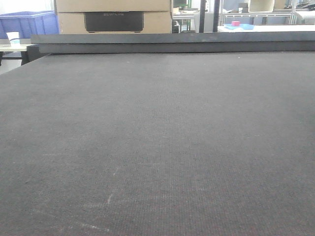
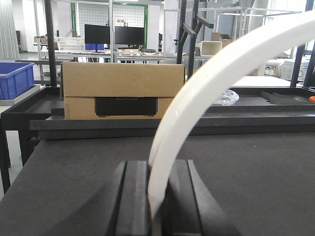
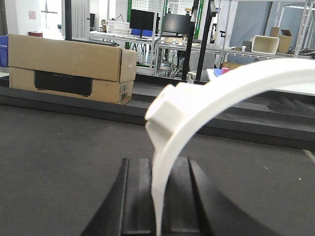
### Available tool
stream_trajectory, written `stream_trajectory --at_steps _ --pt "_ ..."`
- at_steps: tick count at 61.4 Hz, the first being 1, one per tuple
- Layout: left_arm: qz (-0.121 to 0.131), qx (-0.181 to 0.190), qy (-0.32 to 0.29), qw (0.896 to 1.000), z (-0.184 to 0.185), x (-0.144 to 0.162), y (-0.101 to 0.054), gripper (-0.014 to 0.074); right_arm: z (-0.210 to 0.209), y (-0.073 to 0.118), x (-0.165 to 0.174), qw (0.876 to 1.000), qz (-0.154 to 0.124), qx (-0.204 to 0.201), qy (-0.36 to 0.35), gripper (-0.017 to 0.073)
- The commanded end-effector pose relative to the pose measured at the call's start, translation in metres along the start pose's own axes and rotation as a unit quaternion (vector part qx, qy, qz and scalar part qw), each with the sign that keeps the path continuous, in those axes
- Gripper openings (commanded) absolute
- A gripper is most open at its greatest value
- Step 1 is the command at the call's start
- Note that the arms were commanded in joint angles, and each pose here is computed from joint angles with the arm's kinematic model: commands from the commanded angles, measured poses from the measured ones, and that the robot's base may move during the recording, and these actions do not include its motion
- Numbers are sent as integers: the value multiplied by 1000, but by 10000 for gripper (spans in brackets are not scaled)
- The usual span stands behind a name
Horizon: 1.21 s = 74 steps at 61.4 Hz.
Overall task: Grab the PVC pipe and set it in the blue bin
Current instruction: 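Drive the base away from the table holding both arcs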
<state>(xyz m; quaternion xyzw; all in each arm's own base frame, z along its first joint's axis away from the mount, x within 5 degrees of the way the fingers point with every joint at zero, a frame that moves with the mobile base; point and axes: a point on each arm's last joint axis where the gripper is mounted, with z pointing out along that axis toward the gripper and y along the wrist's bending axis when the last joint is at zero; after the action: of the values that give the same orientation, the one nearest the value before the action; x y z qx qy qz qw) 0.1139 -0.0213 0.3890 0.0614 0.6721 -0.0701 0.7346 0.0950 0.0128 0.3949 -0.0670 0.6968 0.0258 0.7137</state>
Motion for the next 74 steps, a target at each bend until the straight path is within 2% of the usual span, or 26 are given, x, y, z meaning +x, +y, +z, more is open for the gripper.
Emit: stream_trajectory --at_steps 1,74 --pt "-4 2 -20 1000 -2 -4 0 -111 -1 0 -2 1000 -7 1 -8 -168" --pt "-4 2 -20 1000 -2 -4 0 -111 -1 0 -2 1000 -7 1 -8 -168"
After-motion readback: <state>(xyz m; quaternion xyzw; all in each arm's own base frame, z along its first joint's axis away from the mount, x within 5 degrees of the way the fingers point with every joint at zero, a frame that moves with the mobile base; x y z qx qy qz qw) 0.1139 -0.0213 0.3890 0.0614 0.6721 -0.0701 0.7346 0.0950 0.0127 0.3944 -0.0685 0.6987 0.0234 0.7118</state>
